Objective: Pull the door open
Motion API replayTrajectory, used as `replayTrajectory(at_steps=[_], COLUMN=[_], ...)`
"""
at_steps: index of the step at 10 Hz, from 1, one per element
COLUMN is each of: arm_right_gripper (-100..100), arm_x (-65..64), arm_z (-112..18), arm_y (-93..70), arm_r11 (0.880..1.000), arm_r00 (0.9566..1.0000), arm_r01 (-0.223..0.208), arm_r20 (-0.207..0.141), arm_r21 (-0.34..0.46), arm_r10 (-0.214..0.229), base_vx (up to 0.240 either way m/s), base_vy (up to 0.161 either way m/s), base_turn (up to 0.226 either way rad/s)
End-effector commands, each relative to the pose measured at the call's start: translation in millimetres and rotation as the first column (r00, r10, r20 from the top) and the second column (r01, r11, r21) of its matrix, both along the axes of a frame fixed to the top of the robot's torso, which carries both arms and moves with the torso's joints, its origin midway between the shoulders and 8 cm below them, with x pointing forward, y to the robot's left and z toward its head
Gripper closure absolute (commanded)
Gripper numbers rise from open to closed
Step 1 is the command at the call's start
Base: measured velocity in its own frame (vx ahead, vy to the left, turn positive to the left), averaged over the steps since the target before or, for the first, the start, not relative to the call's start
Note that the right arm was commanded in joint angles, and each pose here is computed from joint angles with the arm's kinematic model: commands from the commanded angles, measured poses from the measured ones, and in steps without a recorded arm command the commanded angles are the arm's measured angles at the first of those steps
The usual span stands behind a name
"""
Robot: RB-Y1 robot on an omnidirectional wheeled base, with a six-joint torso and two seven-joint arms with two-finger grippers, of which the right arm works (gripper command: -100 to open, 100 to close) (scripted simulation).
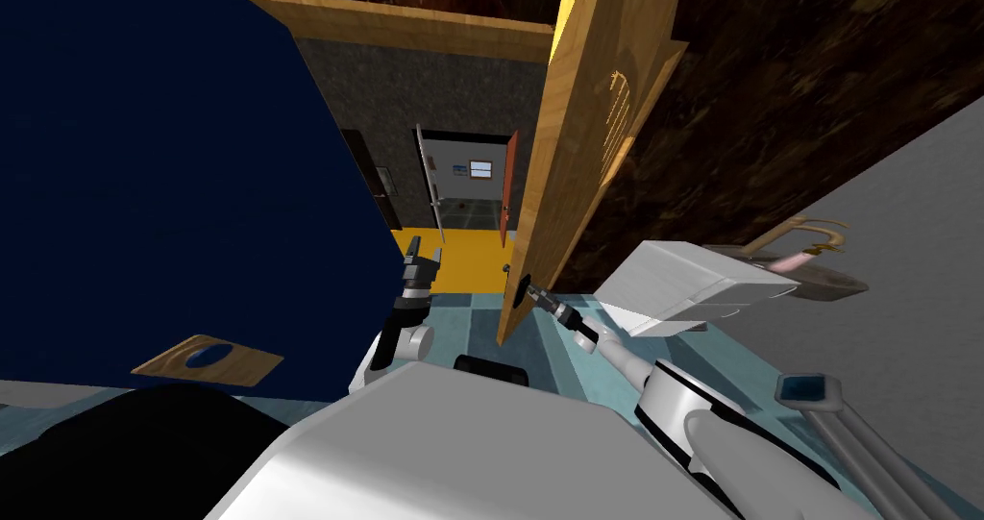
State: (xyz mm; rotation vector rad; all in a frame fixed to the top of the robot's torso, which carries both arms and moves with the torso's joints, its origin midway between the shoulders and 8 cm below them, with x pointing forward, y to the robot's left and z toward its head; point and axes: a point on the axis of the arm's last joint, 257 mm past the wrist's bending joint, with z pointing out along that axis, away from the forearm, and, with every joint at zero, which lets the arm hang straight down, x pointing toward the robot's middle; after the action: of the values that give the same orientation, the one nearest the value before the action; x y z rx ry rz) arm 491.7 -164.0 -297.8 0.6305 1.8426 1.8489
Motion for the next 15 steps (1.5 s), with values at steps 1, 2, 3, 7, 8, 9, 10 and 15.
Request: replayTrajectory(at_steps=[1, 2, 3, 7, 8, 9, 10, 15], arm_right_gripper=[100, 100, 100, 100, 100, 100, 100, 100], arm_x=[0.4, 0.6, 0.9, -3.3, -3.4, -3.6, -3.8, -5.4], arm_z=[-0.2, 0.2, 0.6, -2.2, -2.1, -1.8, -1.5, 0.3], arm_y=[0.2, 2.1, 3.8, 15.8, 17.1, 19.9, 23.0, 39.6], arm_r11=[1.0, 1.0, 1.0, 0.999, 0.999, 0.999, 0.998, 0.995], arm_r00=[1.0, 1.0, 0.9999, 0.9991, 0.9989, 0.9986, 0.9982, 0.9949], arm_r01=[-0.005, -0.01, -0.014, -0.043, -0.046, -0.053, -0.06, -0.101], arm_r20=[-0.001, 0.0, 0.001, -0.005, -0.005, -0.004, -0.004, 0.0], arm_r21=[-0.004, -0.004, -0.004, -0.003, -0.003, -0.003, -0.003, -0.003], arm_r10=[0.005, 0.01, 0.014, 0.043, 0.046, 0.053, 0.06, 0.101], base_vx=[-0.143, -0.088, -0.077, -0.069, -0.065, -0.039, -0.105, -0.076], base_vy=[-0.216, -0.192, -0.21, -0.156, -0.174, -0.164, -0.189, -0.201], base_turn=[0.136, 0.094, 0.092, 0.084, 0.098, 0.068, 0.07, 0.081])
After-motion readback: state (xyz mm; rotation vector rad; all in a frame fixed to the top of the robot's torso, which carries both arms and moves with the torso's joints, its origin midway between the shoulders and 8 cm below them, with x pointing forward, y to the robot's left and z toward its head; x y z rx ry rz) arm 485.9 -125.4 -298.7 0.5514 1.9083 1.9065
